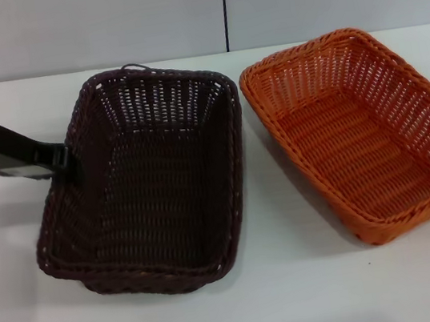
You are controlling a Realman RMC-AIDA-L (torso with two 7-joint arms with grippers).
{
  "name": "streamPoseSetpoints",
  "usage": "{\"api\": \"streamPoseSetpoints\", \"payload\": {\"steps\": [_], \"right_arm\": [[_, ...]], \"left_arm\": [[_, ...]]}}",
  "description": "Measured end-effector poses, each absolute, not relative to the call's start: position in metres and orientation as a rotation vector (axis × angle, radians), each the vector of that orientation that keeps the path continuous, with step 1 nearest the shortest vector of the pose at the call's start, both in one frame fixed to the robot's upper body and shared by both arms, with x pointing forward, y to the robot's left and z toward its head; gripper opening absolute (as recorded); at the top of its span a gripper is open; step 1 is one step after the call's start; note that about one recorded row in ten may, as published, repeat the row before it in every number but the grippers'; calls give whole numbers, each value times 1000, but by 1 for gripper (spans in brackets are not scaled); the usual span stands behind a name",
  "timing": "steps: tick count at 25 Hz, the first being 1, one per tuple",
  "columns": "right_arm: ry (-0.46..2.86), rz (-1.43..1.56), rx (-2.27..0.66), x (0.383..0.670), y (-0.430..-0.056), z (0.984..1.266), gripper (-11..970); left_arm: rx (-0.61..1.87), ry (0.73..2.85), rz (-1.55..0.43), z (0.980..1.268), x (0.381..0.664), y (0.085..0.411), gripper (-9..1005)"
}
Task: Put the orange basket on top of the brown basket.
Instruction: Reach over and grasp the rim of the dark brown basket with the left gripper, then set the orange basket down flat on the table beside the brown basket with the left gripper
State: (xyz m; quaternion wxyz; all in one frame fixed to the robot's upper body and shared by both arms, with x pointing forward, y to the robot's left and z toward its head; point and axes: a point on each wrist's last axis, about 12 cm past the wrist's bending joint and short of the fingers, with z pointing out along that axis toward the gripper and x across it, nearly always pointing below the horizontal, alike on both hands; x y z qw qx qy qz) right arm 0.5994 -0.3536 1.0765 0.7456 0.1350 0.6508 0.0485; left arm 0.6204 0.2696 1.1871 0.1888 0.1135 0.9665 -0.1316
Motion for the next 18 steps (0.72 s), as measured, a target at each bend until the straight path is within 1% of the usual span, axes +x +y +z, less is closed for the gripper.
{"api": "streamPoseSetpoints", "payload": {"steps": [2,5,9,10,12,18], "right_arm": [[1425,106,296,599,-354,1076,679],[1425,107,296,600,-353,1076,679],[1424,105,301,599,-354,1076,679],[1424,105,302,599,-354,1076,679],[1425,105,303,599,-354,1076,679],[1438,103,308,601,-354,1075,679]], "left_arm": [[319,2718,-370,1187,620,270,209],[310,2646,-329,1204,617,278,207],[308,2625,-315,1208,615,280,204],[304,2576,-274,1221,611,287,203],[329,2531,-234,1236,607,292,201],[411,2456,-198,1261,599,300,196]]}}
